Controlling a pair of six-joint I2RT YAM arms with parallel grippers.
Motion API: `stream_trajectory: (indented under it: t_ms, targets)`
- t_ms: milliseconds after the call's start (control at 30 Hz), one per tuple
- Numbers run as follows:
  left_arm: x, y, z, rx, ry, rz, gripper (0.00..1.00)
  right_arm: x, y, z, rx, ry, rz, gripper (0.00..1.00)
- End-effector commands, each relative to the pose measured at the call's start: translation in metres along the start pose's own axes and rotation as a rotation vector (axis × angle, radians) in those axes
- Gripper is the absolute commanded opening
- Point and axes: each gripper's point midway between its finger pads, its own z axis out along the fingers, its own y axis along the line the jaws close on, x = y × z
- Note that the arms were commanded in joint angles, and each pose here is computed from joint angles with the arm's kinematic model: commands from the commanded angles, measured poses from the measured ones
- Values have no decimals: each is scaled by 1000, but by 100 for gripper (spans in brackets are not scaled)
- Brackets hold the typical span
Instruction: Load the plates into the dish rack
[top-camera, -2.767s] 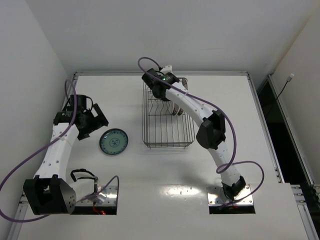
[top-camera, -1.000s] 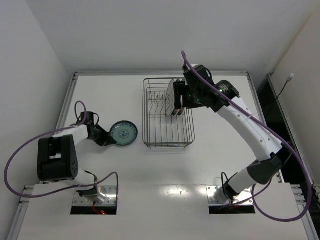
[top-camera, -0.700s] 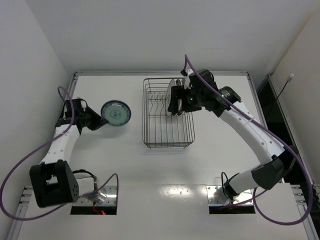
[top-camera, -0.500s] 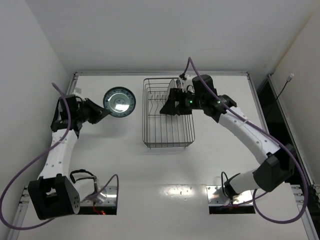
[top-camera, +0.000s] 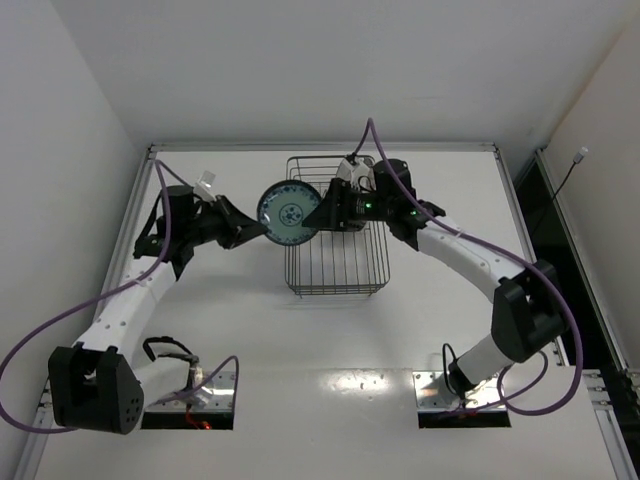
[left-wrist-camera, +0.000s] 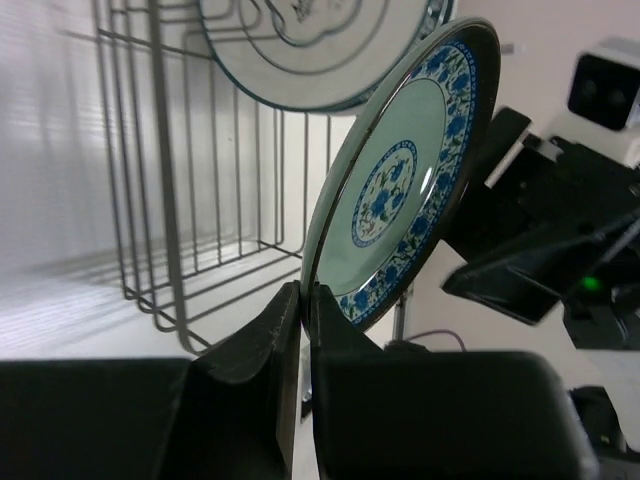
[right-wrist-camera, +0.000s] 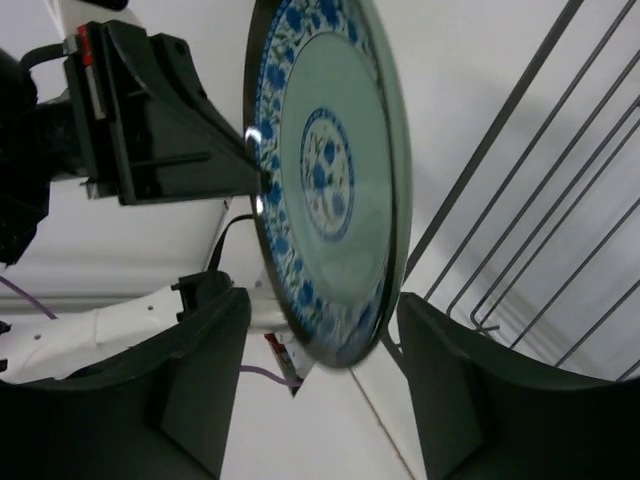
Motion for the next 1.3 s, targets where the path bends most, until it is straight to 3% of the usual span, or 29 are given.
stream_trajectory:
  t_ms: [0,33,67,133,167,200,267,300,333,400,467,500,633,833,900,1267]
  targets:
    - [5,-29,6,91,12,22,0,-6,4,8,-47,-30,-25,56]
    - [6,-32,8,95,10,22,0,-7,3,9,-39,-37,-25,51]
    - [8,-38,8,107,16,32,0,-10,-3,7,-16,-48,-14,31]
    - [8,-32,10,82,19,39,1,-10,-14,7,38,-58,8,0]
    - [9,-29,10,66,30,44,1,-15,-11,4,52,-79,4,0]
    - [8,-20,15,24,38,41,22,-16,-10,-2,79,-88,3,0]
    - [10,-3,13,-86,73,80,44,-32,-19,-14,195,-167,-3,0]
    - [-1,20,16,-216,37,84,61,-41,-27,-29,329,-224,-11,0]
    - [-12,21,11,-278,9,109,67,-45,-27,-37,397,-246,-21,0]
    - [-17,54,-2,-479,-4,135,68,-68,-35,-58,567,-352,-43,0]
    - [-25,65,-11,-556,-19,146,68,-71,-37,-74,682,-364,-51,0]
    - [-28,72,-15,-581,-28,146,68,-79,-52,-87,801,-410,-53,0]
    - [-33,77,-20,-596,-35,137,68,-77,-71,-95,1038,-391,-94,0]
    - [-33,79,-19,-596,-25,135,68,-113,-61,-73,1199,-422,-193,0]
    - [-35,81,-21,-599,-31,129,68,-106,-84,-58,1303,-345,-236,0]
    - [-35,105,-34,-651,-7,116,68,-107,-111,-25,1391,-295,-316,0]
